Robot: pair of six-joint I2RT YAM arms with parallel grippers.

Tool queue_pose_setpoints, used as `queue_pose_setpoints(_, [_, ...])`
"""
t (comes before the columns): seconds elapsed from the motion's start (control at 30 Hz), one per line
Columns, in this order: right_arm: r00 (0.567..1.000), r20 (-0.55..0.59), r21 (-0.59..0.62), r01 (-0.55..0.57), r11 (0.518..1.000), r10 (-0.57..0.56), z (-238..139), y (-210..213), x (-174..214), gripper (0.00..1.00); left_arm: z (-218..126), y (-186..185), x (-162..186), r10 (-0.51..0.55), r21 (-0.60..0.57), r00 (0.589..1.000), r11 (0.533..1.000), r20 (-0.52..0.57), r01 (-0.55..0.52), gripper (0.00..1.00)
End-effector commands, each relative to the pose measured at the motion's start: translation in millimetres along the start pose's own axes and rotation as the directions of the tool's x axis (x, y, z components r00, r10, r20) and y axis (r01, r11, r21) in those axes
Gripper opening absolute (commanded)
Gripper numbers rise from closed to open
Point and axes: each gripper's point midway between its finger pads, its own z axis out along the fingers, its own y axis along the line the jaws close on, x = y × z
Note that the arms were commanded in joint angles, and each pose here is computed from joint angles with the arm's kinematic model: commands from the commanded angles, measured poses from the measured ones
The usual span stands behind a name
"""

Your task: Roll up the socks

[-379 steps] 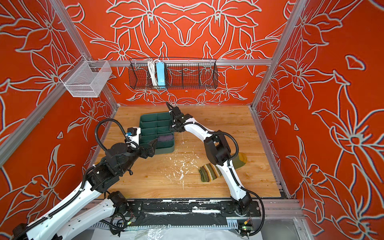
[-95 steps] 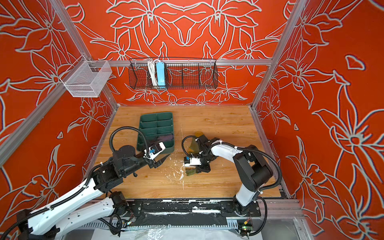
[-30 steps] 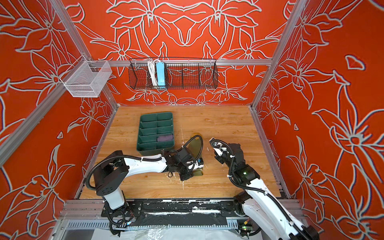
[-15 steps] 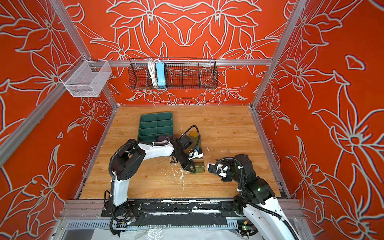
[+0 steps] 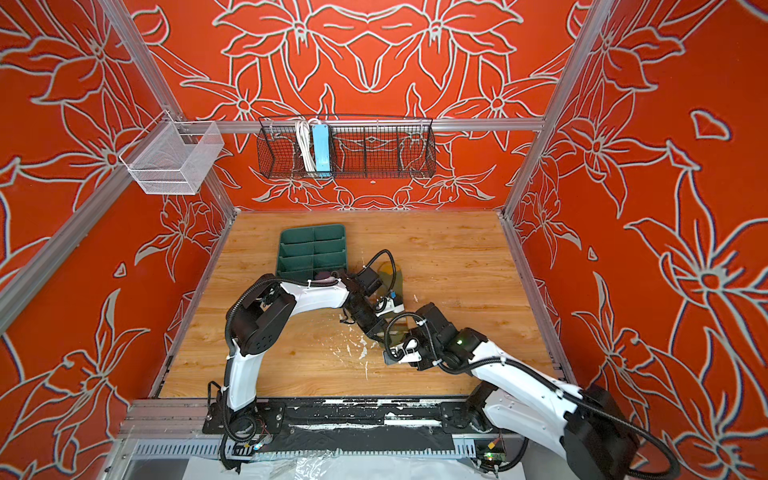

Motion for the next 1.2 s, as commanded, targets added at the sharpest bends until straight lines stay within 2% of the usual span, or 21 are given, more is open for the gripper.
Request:
queue_pose_setpoints(0.0, [0.999, 0.001, 0.114, 0.037, 0.993, -0.037, 11, -28, -4, 0.42, 5, 11, 16, -0.055, -0.019, 0.997, 0.998, -0.056, 0.054, 0.0])
queue_pose_setpoints(0.23, [0.997, -0.063, 0.1, 0.049, 0.994, -0.043, 34, -27, 11, 0.42, 5, 11, 16, -0.052, -0.023, 0.997, 0.998, -0.052, 0.051, 0.0])
queue_pose_setpoints(0.43, [0.99, -0.114, 0.028, 0.088, 0.996, -0.084, 46, -8, 27, 0.39, 4, 11, 16, -0.05, -0.029, 0.997, 0.998, -0.054, 0.048, 0.0])
queue_pose_setpoints(0.53, [0.988, -0.123, -0.003, 0.089, 0.996, -0.088, 51, -2, 30, 0.33, 2, 10, 13, -0.041, -0.033, 0.998, 0.999, -0.047, 0.04, 0.0])
queue_pose_setpoints(0.63, [0.987, -0.133, -0.028, 0.09, 0.996, -0.093, 53, 2, 32, 0.23, -4, 7, 10, -0.028, -0.047, 0.999, 0.999, -0.036, 0.026, 0.0])
queue_pose_setpoints(0.7, [0.987, -0.134, -0.053, 0.086, 0.995, -0.093, 52, 5, 31, 0.17, -10, 6, 8, -0.015, -0.077, 1.0, 0.997, -0.028, 0.013, 0.1])
queue_pose_setpoints(0.87, [0.992, -0.114, -0.146, 0.04, 0.988, -0.057, 44, 20, 26, 0.05, -48, 0, -9, 0.07, -0.237, 0.996, 0.97, 0.06, -0.054, 0.45])
queue_pose_setpoints(0.9, [0.993, -0.112, -0.163, 0.022, 0.986, -0.041, 42, 22, 24, 0.03, -62, -3, -15, 0.1, -0.284, 0.99, 0.956, 0.096, -0.069, 0.51])
queue_pose_setpoints(0.97, [0.994, -0.107, -0.211, -0.003, 0.978, -0.02, 39, 26, 21, 0.02, -88, -10, -23, 0.159, -0.361, 0.975, 0.928, 0.152, -0.095, 0.56])
queue_pose_setpoints(1.07, [0.994, -0.098, -0.31, -0.072, 0.948, 0.043, 35, 35, 11, 0.02, -136, -16, -32, 0.265, -0.53, 0.937, 0.841, 0.227, -0.11, 0.6])
queue_pose_setpoints(1.17, [0.988, -0.111, -0.415, -0.146, 0.898, 0.11, 32, 40, 2, 0.02, -202, -25, -33, 0.42, -0.74, 0.863, 0.668, 0.282, -0.083, 0.61])
